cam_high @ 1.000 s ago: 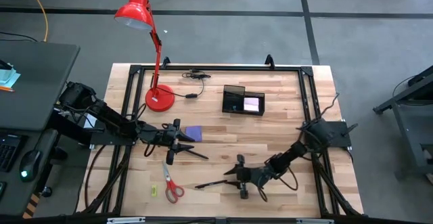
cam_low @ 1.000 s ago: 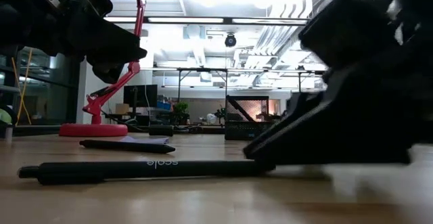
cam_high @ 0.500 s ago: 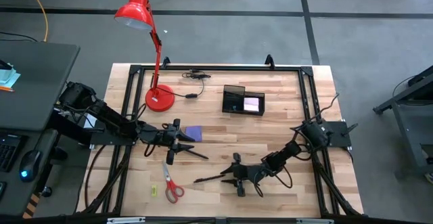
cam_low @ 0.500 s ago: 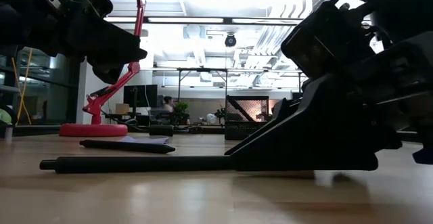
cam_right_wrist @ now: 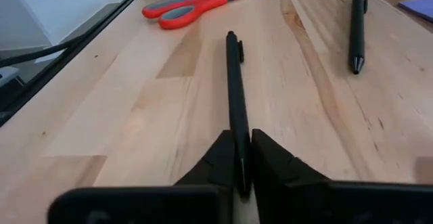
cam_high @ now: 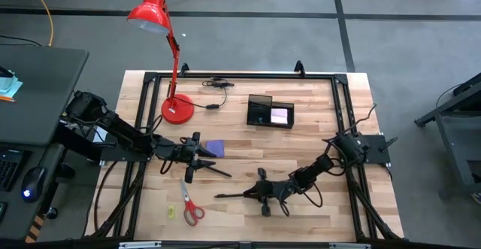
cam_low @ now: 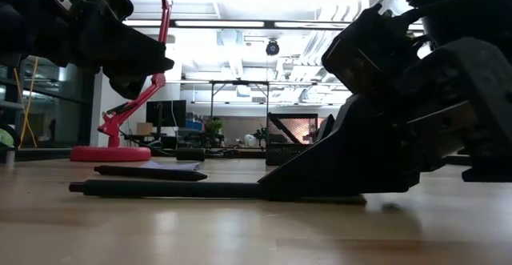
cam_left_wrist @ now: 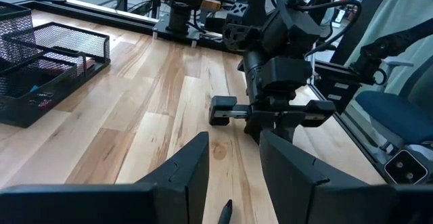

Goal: Pick and place office supplies into organizer
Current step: Put the black pen into the black desk organizer

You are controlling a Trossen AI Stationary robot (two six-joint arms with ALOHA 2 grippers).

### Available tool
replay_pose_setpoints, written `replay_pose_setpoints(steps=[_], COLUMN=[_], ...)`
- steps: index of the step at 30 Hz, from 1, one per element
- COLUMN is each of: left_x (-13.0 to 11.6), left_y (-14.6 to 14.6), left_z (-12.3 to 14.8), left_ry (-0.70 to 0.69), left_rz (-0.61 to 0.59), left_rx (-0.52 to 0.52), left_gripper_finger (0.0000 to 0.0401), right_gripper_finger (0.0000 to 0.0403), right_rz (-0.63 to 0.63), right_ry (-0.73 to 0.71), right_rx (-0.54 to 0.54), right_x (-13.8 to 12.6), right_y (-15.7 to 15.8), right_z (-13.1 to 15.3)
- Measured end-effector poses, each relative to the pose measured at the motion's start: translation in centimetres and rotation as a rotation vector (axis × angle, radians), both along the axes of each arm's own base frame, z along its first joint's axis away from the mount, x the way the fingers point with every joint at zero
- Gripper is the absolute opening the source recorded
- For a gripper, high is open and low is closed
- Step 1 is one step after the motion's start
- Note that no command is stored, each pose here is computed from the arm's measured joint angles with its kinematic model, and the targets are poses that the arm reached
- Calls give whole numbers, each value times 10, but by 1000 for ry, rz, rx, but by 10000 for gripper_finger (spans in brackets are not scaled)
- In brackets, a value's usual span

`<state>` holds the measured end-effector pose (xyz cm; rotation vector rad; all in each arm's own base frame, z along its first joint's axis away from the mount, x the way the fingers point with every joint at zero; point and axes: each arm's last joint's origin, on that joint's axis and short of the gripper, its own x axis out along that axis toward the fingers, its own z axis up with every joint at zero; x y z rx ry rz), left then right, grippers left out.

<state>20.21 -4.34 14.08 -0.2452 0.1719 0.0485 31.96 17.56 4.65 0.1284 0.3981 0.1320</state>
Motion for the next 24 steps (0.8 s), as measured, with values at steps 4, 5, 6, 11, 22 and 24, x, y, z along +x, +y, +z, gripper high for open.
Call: replay_pose_setpoints(steps=[4,5,6,11,22,24], left_x=[0,0,0,0,0,0], left_y=[0,0,0,0,0,0], left_z=[0,0,0,0,0,0], left_ry=[0,0,0,1,1,1], left_rz=[0,0,0,0,0,0], left_rx=[0,0,0,0,0,0], left_gripper_finger=[117,117,117,117,117,117], right_gripper_finger=[33,34,33,10,15,9], right_rz=[15,15,16,-2,-129,-156], right_ry=[-48,-60,-70,-89,-171,-185], right_rx=[-1,0,2,9,-40,-48], right_x=[1,1,1,2,5,5], right_y=[1,1,1,1,-3,-3], right_z=[3,3,4,6,26,31])
